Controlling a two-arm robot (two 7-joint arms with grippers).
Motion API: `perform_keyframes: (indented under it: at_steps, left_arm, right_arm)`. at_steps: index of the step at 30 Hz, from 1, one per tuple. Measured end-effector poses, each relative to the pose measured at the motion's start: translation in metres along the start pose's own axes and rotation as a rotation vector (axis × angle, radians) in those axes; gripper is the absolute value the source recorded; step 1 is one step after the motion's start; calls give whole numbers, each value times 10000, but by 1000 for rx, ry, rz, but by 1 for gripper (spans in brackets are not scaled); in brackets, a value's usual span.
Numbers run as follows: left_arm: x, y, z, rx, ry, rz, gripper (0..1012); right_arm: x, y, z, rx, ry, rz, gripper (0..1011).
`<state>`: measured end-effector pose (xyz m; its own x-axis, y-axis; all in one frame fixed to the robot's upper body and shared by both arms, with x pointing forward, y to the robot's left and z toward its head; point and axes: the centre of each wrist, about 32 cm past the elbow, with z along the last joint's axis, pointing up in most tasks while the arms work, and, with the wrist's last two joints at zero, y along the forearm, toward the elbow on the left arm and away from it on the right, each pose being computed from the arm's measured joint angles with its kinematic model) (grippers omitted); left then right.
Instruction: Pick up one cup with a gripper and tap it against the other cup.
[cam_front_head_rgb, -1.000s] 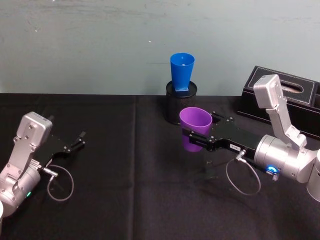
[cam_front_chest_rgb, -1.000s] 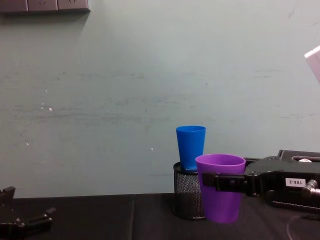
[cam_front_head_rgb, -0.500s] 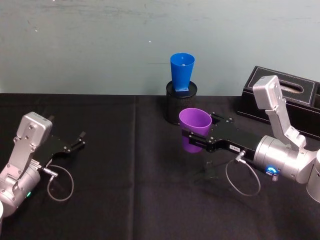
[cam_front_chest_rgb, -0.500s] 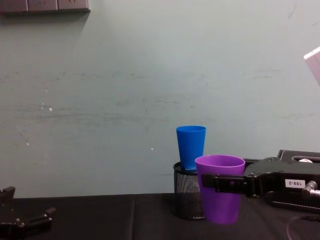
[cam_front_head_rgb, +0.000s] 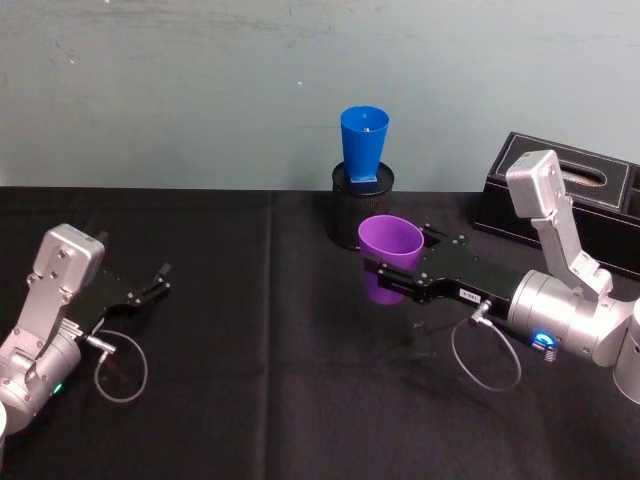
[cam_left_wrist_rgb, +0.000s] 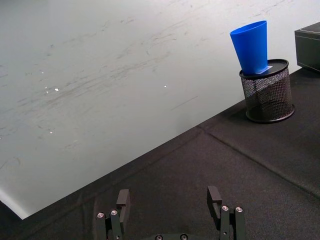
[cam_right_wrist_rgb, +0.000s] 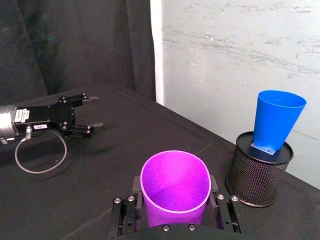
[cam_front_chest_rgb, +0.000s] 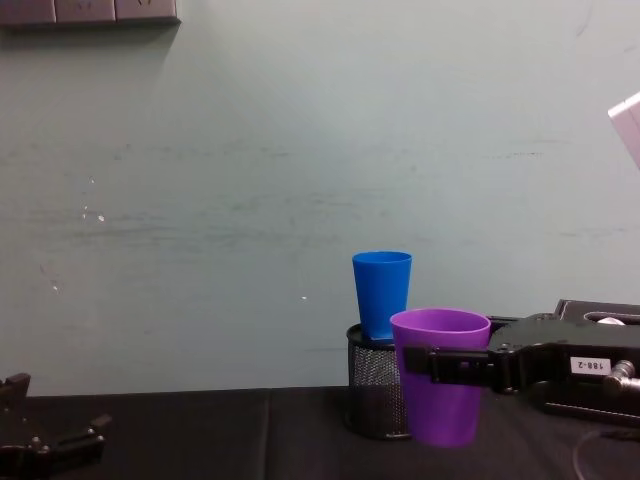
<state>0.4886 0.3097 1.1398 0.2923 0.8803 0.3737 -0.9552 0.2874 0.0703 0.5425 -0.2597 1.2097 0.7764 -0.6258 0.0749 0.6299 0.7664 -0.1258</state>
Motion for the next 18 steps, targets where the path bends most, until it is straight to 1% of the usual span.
perform_keyframes:
  at_steps: [18]
  left_arm:
    - [0,0,0,0,0,0,1011]
  right_arm:
    - [-3,0,-4,1,-3,2,729]
